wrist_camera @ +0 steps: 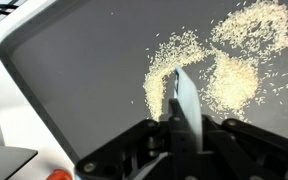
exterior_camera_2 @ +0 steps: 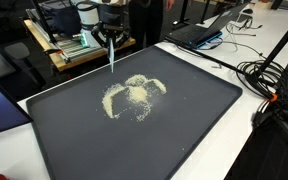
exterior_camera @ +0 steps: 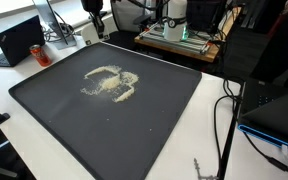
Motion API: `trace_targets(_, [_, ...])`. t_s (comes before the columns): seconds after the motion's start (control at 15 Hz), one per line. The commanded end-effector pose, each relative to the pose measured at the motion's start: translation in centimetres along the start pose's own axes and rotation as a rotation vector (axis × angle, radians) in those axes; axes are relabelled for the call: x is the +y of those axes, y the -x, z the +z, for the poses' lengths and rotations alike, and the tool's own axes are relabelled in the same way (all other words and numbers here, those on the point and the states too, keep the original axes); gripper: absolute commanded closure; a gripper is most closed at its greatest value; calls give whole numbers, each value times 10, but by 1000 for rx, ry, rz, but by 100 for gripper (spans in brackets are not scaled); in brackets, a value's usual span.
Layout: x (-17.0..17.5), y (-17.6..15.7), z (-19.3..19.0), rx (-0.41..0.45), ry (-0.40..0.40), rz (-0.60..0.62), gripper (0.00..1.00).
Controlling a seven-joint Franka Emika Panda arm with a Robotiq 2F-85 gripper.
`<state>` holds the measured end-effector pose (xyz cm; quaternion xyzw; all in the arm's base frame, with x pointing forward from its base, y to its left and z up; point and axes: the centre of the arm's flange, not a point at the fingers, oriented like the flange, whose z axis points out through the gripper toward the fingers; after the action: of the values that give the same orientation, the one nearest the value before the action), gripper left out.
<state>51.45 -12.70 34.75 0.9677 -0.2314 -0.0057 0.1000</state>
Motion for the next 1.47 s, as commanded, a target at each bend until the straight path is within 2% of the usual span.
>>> trace_targets(0.0, [0, 0, 0, 0, -2, 0, 96])
trace_targets(0.2, [6, -13, 10, -39, -51, -30, 99])
trace_targets(0.53, [21, -29, 50, -141, -236, -91, 99])
trace_targets(0.8, [39, -39, 81, -166, -374, -79, 99])
trace_targets(1.07, [68, -47, 99, -152, -535, -51, 99])
trace_targets(1.4, [97, -53, 119, -102, -673, 33, 99])
